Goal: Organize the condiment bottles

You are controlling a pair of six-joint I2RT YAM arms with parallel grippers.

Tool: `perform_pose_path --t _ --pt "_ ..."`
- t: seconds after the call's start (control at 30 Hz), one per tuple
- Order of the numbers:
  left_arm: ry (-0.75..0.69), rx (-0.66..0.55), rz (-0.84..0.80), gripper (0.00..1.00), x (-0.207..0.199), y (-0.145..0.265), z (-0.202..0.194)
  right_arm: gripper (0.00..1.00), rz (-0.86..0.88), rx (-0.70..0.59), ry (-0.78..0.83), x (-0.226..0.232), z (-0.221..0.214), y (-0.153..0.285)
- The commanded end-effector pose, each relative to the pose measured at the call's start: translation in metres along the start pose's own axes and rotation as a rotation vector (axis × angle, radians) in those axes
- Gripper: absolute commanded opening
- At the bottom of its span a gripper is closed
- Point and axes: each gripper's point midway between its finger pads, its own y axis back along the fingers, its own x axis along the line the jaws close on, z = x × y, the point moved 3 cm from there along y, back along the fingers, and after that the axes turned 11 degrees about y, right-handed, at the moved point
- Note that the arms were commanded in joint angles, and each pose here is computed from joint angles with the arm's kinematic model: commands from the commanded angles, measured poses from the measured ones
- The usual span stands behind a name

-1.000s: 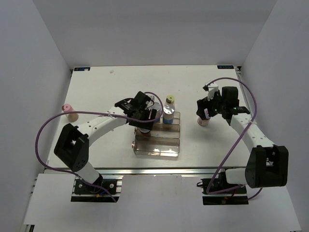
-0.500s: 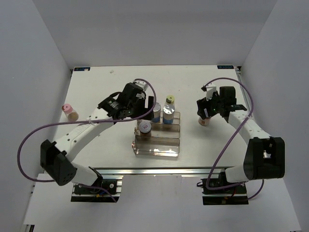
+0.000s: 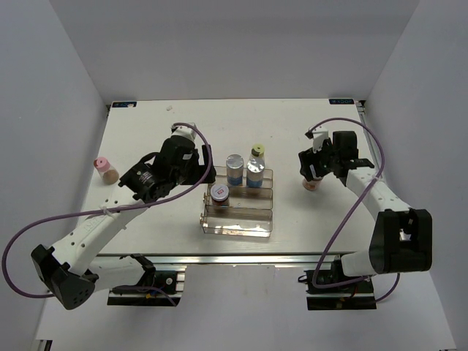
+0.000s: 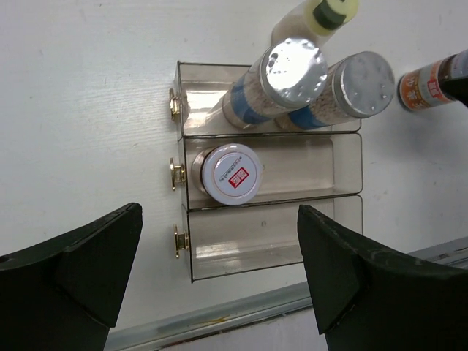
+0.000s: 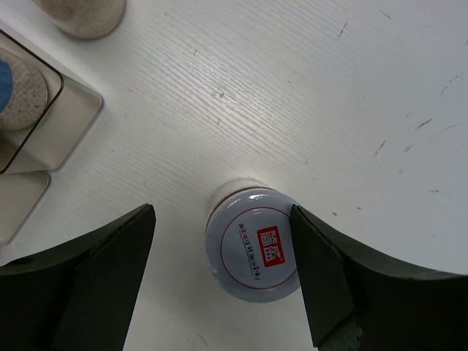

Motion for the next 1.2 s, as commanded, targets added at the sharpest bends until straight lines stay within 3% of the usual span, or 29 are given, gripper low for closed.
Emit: perform_pose_path --t 0.0,0.17,0.53,0.8,0.9,1.0,1.1,1.17 --pt "0.019 -0.018 0.020 0.96 0.005 0.004 0.000 0.80 0.018 0.032 -0.024 0.011 -0.011 0.012" --pt "0.012 -0.029 0.035 0.97 0.008 0.004 0.002 0.80 -0.019 -0.013 -0.024 0.008 0.000 0.024" --pt "0.009 -0.034 0.056 0.98 0.014 0.005 -0.001 0.88 -0.099 0.086 -0.040 -0.006 -0.023 0.006" --pt "0.037 -0.042 0.072 0.98 0.021 0.009 -0.005 0.87 -0.101 0.103 -0.030 -0.009 -0.030 -0.007" --pt "0.043 -0.044 0.074 0.98 0.022 0.011 -0.005 0.79 -0.072 0.107 -0.033 -0.004 -0.034 -0.013" --pt "0.042 -0.049 0.081 0.98 0.023 0.012 -0.004 0.65 -0.042 0.102 -0.039 -0.001 -0.033 -0.013" --pt "0.044 -0.063 0.085 0.98 0.024 0.017 -0.001 0.40 -0.007 0.078 -0.017 0.005 -0.028 -0.007" --pt "0.049 -0.072 0.086 0.98 0.024 0.018 0.001 0.15 0.009 0.035 0.020 0.008 -0.017 0.005"
